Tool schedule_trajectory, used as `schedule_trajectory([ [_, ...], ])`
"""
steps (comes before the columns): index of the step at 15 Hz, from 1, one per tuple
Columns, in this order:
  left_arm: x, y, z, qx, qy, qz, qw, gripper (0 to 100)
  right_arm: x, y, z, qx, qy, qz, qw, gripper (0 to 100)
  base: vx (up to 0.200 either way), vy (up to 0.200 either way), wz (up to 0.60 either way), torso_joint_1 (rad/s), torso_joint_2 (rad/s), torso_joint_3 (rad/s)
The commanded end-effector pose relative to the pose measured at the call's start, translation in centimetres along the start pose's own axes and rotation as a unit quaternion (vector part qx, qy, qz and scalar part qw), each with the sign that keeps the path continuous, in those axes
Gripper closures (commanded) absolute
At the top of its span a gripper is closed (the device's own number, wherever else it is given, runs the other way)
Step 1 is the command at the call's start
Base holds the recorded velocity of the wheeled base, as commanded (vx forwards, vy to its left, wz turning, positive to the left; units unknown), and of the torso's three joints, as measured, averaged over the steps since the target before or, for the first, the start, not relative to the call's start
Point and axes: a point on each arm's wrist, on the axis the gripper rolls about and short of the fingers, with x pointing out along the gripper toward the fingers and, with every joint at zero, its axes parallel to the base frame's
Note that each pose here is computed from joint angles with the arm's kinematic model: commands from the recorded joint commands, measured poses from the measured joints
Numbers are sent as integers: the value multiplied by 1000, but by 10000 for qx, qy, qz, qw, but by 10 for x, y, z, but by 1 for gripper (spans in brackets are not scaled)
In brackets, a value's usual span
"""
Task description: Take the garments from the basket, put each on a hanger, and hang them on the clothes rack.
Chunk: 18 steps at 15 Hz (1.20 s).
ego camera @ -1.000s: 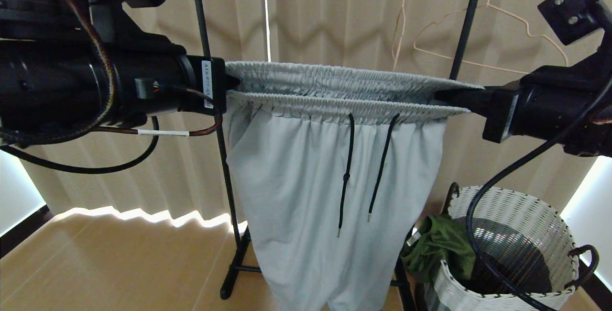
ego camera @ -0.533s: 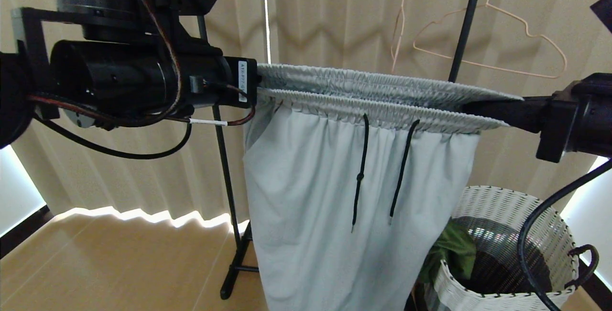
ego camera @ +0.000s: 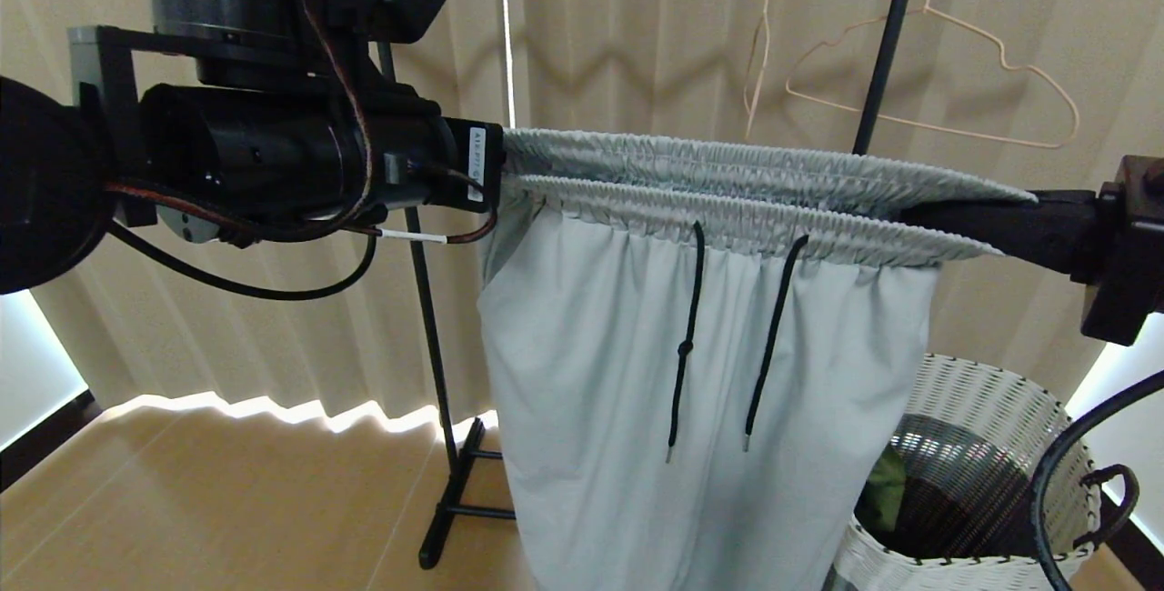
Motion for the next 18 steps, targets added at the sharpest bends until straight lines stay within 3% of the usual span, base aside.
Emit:
schedule_trajectory([
  [1, -1, 7, 0, -17, 10, 106, 9999, 100, 15, -11, -3, -63, -5, -295, 9995, 100, 0, 0, 0, 0, 0, 0],
  [7, -47, 12, -6, 15, 136, 15, 9999, 100, 60, -30, 4, -170, -542, -642, 9963, 100, 0, 0, 0, 0, 0, 0],
  [9, -63, 10, -4, 30, 146, -174, 9997, 100, 71, -34, 8, -200, -683, -644, 9954, 100, 0, 0, 0, 0, 0, 0],
  [11, -91, 4, -8, 35, 256, -877, 9958, 100, 89, -40, 13, -100, -914, -625, 9938, 100, 0, 0, 0, 0, 0, 0],
  [13, -106, -2, -9, 67, 193, -1283, 9915, 100, 97, -42, 13, -48, -977, -603, 9934, 100, 0, 0, 0, 0, 0, 0],
  [18, -109, -9, -15, 116, 266, -1487, 9885, 100, 98, -43, 12, -39, -978, -617, 9933, 100, 0, 0, 0, 0, 0, 0],
])
